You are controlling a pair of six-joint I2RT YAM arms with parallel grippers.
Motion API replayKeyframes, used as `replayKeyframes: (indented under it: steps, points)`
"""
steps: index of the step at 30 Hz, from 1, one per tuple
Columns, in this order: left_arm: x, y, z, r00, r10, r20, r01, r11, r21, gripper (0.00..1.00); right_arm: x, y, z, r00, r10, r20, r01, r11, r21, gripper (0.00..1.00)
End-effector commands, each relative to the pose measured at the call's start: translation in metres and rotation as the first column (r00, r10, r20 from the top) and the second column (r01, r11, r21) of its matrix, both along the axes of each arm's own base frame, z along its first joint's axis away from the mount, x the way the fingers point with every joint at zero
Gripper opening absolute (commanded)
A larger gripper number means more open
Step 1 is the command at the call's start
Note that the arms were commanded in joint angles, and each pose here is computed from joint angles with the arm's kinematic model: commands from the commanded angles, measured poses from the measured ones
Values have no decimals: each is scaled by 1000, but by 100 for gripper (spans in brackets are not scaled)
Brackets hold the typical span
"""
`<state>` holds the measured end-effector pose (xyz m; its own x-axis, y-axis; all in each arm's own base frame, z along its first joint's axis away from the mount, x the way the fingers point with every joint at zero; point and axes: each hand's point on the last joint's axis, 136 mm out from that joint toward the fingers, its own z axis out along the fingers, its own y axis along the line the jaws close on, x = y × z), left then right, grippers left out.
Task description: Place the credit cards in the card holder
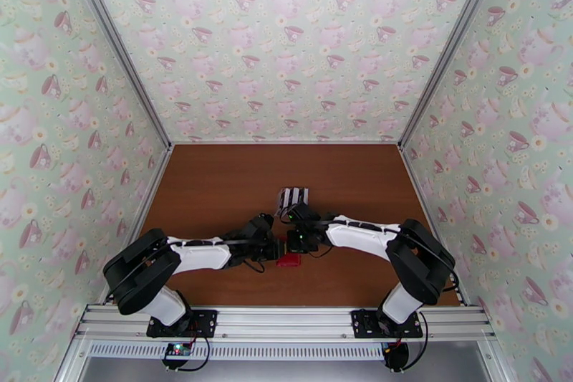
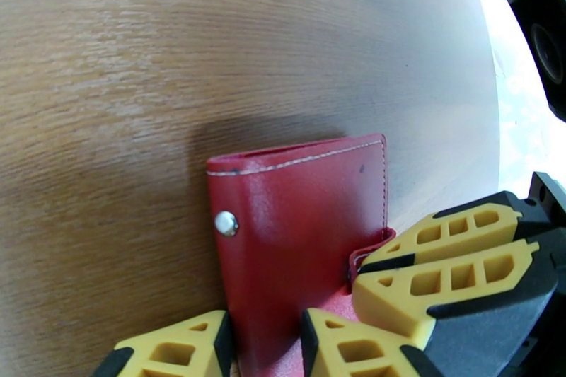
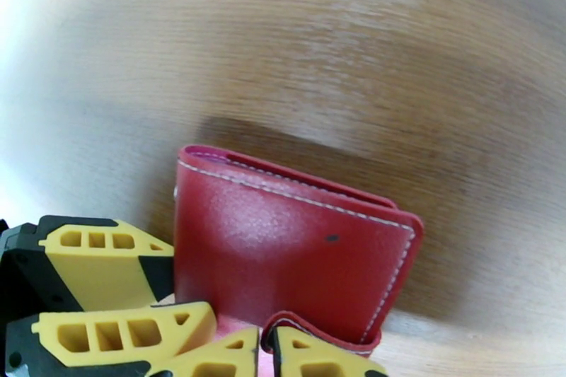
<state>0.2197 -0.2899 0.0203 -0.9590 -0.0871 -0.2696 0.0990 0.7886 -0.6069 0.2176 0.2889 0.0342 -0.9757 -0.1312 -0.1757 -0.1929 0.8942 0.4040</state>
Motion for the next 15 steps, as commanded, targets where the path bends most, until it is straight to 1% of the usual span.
replayKeyframes:
  steps: [1, 10, 15]
  points:
    - [-37, 48, -56, 984, 34, -174, 3, 979, 205, 35, -7, -3, -18, 998, -17, -62, 17, 1000, 0, 16]
    - [-35, 51, -57, 984, 40, -176, -3, 979, 205, 35, -3, -8, -25, 996, -49, -80, 49, 999, 8, 16]
    - [-33, 51, -56, 984, 39, -175, -2, 978, 207, 36, -1, 0, -20, 995, -46, -86, 51, 997, 50, 21]
